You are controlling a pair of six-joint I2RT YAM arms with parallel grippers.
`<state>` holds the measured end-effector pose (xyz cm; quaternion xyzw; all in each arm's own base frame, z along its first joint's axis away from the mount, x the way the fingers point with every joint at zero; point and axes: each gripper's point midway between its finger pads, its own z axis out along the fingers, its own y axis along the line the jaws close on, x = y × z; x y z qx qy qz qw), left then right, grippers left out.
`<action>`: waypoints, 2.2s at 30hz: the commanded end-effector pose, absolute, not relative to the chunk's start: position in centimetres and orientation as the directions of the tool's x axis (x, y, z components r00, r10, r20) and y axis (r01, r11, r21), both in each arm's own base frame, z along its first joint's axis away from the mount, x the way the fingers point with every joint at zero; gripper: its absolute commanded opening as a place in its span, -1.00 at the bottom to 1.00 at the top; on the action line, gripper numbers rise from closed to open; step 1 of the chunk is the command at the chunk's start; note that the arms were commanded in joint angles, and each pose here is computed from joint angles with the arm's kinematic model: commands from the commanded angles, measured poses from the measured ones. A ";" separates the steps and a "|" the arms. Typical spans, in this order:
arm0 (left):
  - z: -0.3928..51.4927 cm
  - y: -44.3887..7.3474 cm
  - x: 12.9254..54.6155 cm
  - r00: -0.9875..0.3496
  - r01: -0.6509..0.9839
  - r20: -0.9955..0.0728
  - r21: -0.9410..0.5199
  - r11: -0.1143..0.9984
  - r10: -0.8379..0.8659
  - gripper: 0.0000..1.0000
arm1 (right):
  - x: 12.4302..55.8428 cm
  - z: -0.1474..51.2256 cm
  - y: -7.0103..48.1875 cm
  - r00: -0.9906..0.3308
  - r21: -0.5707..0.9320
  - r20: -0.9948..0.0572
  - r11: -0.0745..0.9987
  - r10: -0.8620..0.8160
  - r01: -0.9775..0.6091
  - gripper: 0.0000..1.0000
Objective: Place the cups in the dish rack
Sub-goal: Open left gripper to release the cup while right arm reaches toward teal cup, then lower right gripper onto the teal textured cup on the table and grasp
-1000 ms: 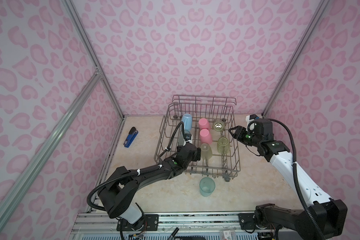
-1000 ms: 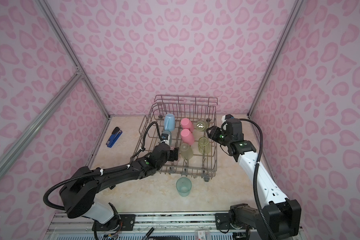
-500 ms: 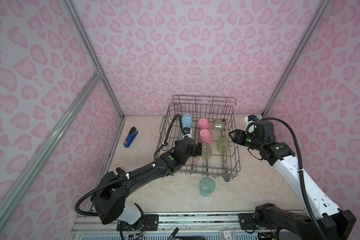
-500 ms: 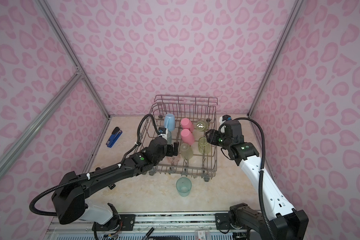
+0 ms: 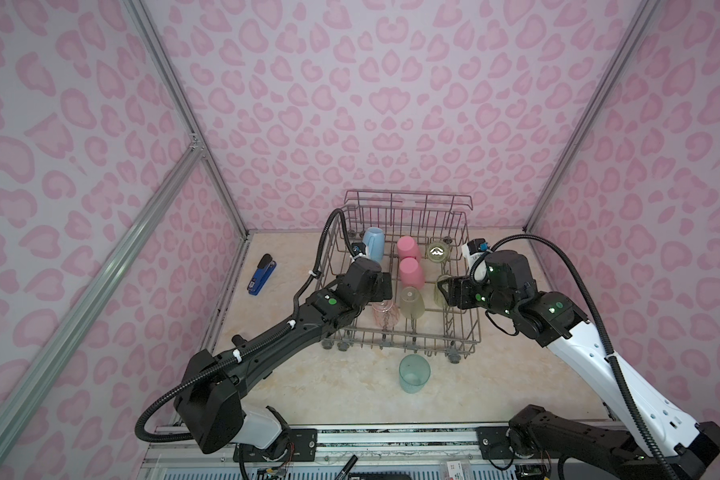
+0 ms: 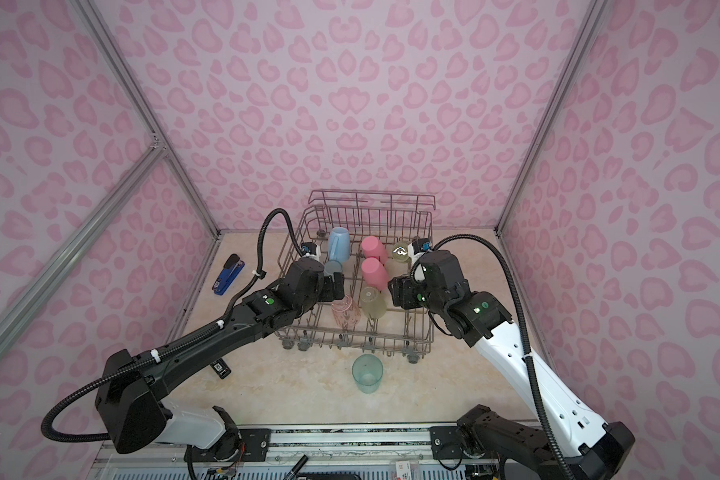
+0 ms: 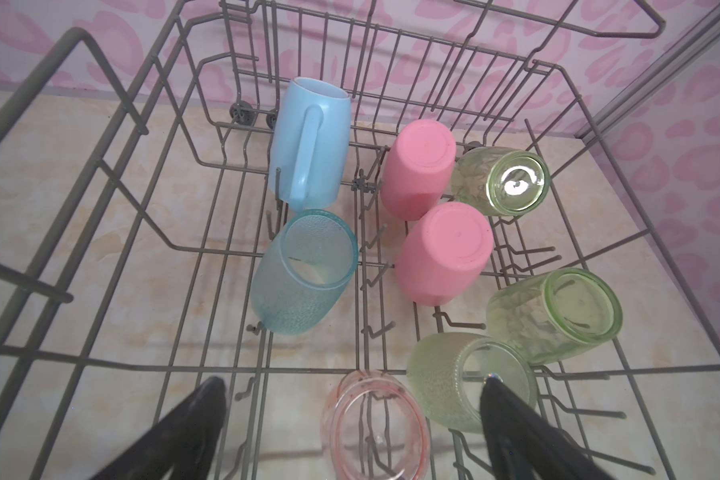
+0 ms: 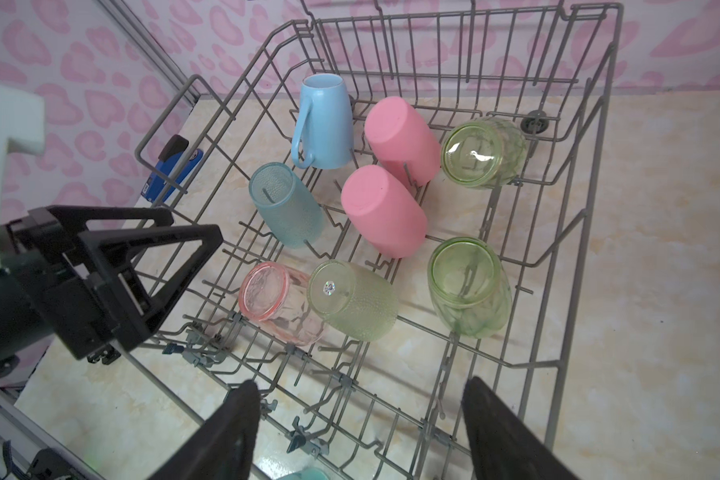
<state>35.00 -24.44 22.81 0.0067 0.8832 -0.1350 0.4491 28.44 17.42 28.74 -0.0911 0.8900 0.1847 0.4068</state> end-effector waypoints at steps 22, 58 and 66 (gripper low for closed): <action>22.7 -17.7 32.9 -0.685 -0.039 -0.685 -0.305 0.951 -0.248 0.99 | 13.5 19.1 27.5 -0.530 0.009 -0.543 0.626 -0.651 -0.779 0.15; 20.9 -18.1 32.8 -0.729 -0.037 -0.647 -0.289 0.957 -0.223 0.99 | 10.2 11.1 27.8 -0.483 -0.018 -0.255 0.504 -0.837 -0.863 -0.58; 20.9 -18.3 32.8 -0.730 -0.040 -0.642 -0.304 0.952 -0.236 0.99 | 10.2 10.3 27.9 -0.474 -0.030 -0.238 0.494 -0.848 -0.869 -0.72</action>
